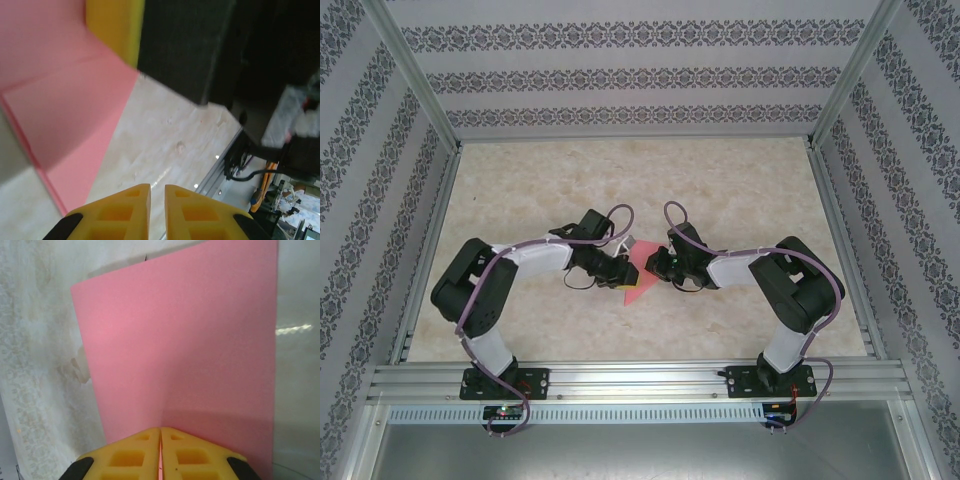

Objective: Fold a paper plane with a square sheet of paper (pick it up from the middle)
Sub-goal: Third fold the triangle at the center of the table.

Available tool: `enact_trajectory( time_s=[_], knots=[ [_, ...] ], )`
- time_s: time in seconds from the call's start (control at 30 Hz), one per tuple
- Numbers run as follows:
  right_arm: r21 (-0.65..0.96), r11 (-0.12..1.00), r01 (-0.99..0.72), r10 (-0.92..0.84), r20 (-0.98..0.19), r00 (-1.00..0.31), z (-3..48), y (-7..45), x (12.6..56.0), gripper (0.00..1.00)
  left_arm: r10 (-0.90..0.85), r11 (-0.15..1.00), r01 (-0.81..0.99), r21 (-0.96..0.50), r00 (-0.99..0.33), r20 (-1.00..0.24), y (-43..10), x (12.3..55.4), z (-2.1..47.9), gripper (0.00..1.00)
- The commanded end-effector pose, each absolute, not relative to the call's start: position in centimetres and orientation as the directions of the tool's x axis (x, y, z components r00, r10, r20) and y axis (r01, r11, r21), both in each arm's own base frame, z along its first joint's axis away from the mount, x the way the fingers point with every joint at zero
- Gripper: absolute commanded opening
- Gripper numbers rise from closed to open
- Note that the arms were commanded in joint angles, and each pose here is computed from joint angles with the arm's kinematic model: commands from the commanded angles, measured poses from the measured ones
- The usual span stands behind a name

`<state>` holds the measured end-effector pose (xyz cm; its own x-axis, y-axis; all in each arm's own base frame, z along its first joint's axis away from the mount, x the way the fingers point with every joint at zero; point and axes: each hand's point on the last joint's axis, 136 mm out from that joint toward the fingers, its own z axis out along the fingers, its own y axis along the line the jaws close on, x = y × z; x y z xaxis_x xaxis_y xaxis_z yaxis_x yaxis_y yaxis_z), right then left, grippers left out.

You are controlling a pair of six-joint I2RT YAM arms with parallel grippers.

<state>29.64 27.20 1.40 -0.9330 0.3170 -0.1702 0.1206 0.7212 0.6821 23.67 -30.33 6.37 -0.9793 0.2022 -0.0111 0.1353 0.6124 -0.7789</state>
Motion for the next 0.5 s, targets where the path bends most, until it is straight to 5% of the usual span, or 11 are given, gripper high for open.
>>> enact_trajectory(
  time_s=[0.0,0.47],
  knots=[
    [0.629,0.762,0.153,0.315,-0.153,-0.937,-0.2,26.4,29.0,0.11,0.192,0.622,0.107,-0.776,-0.981,0.018,-30.7,24.5,4.6,0.17],
    [0.697,0.717,0.027,0.274,-0.246,-0.93,7.4,27.5,28.5,0.12,0.189,0.762,0.102,-0.64,-0.98,0.069,-27.9,23.6,-0.4,0.12]
  ],
)
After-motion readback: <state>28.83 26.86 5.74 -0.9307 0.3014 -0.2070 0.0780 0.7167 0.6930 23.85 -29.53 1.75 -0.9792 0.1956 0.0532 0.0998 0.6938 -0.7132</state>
